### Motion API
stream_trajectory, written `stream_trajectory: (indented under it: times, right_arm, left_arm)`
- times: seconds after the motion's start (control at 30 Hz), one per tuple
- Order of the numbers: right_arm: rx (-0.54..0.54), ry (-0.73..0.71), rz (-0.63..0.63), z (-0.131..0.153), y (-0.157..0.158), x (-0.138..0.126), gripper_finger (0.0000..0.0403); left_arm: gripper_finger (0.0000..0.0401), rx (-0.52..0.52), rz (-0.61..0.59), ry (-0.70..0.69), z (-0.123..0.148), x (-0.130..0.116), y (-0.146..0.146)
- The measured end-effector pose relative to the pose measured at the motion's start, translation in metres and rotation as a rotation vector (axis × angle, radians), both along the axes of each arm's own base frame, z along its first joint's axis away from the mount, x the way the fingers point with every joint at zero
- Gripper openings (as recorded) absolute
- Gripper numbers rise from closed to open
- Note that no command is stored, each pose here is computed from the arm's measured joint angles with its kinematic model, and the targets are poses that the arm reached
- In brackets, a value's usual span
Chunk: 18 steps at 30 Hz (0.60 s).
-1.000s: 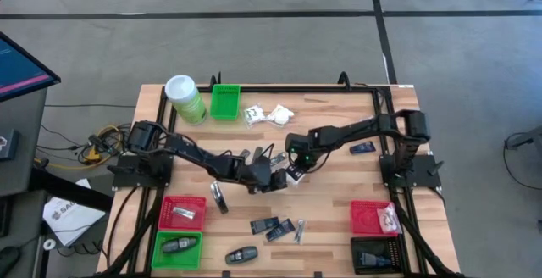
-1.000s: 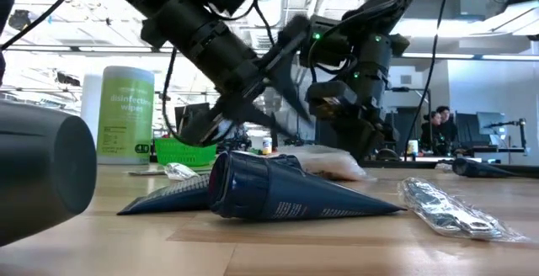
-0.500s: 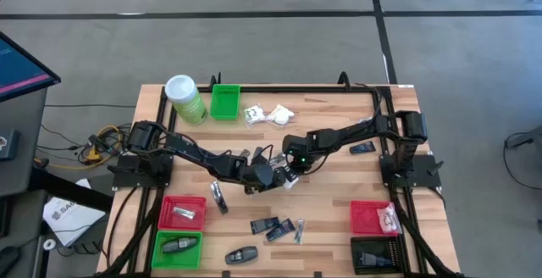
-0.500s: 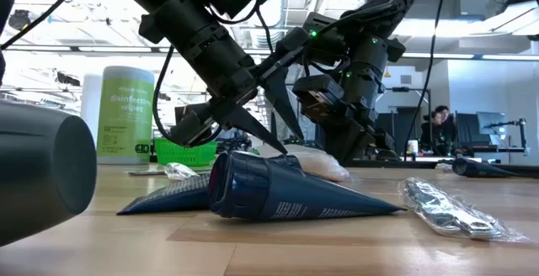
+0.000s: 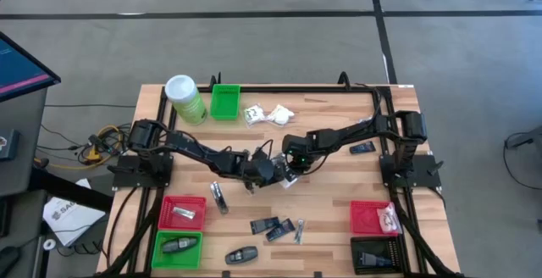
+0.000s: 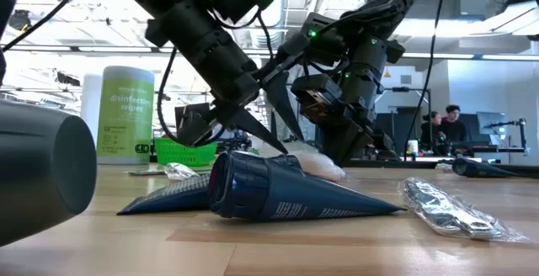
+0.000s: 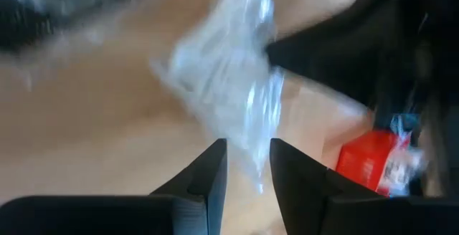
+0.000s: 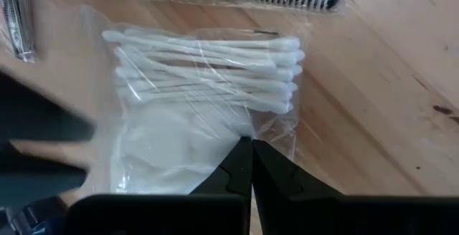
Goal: Pick & Place Travel size toiletries
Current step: Put the cotton pack into the right red bin
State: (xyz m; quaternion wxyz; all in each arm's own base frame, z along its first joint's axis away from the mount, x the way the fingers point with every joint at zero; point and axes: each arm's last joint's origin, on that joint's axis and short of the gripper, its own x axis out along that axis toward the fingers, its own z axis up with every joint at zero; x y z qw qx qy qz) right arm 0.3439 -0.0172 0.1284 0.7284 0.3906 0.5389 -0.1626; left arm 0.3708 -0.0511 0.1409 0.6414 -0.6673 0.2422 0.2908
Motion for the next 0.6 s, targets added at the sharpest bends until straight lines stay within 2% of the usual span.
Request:
stream_trajectory:
  times: [0.23,0.6]
  right_arm:
    - [0.004,-0.003,-0.013,0.000,-0.005,0.000,0.0000]
    - [0.002,-0.019,-0.012,0.000,-0.007,0.001,0.0000]
  left_arm:
    - [0.0102,-0.032,0.027,0.024,-0.007,-0.006,-0.004]
    - [0.0102,0.013,0.065,0.034,-0.010,-0.007,0.014]
